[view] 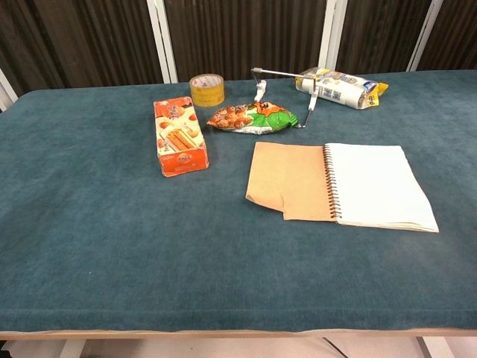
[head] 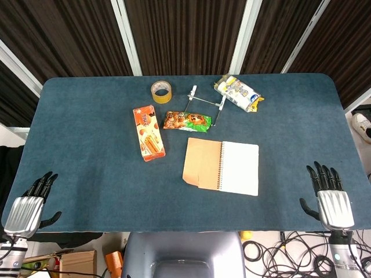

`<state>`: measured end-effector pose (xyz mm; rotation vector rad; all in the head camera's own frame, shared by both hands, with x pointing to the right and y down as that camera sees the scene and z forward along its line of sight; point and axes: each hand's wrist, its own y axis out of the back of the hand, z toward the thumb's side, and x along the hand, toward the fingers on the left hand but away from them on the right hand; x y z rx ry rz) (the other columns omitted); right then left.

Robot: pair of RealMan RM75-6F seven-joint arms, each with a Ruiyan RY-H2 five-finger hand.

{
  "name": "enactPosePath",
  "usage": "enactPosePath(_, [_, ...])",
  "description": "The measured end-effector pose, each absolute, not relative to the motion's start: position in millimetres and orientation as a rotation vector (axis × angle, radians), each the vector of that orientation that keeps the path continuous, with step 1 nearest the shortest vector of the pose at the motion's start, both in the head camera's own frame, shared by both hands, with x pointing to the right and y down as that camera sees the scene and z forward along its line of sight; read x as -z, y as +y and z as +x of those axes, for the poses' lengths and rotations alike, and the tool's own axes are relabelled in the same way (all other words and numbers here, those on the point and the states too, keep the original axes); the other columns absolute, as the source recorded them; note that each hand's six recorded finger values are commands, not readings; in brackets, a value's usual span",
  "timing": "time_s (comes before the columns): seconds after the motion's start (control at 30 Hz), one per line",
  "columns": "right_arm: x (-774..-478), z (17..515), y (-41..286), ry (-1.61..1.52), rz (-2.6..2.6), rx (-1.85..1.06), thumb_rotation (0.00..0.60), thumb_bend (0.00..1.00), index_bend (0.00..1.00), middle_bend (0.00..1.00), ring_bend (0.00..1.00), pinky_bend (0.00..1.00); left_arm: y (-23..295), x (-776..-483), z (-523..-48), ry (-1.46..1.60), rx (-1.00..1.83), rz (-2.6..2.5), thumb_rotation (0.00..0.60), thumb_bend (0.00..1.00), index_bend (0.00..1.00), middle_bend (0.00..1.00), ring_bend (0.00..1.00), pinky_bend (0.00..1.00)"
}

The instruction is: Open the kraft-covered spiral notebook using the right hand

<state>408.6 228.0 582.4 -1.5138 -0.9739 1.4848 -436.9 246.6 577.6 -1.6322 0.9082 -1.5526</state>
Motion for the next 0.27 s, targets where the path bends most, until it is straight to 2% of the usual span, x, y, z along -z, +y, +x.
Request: enactPosePath(0.27, [-582.1, 405.6, 236.9, -0.942, -1.519, -1.467, 0.6, 0.24, 0.0, 0.0, 0.0, 0.07, 243.2, -574.4, -442.9, 0.965, 1.558, -1.57, 0.6, 0.21, 0.1, 0.01, 0.09, 0.4])
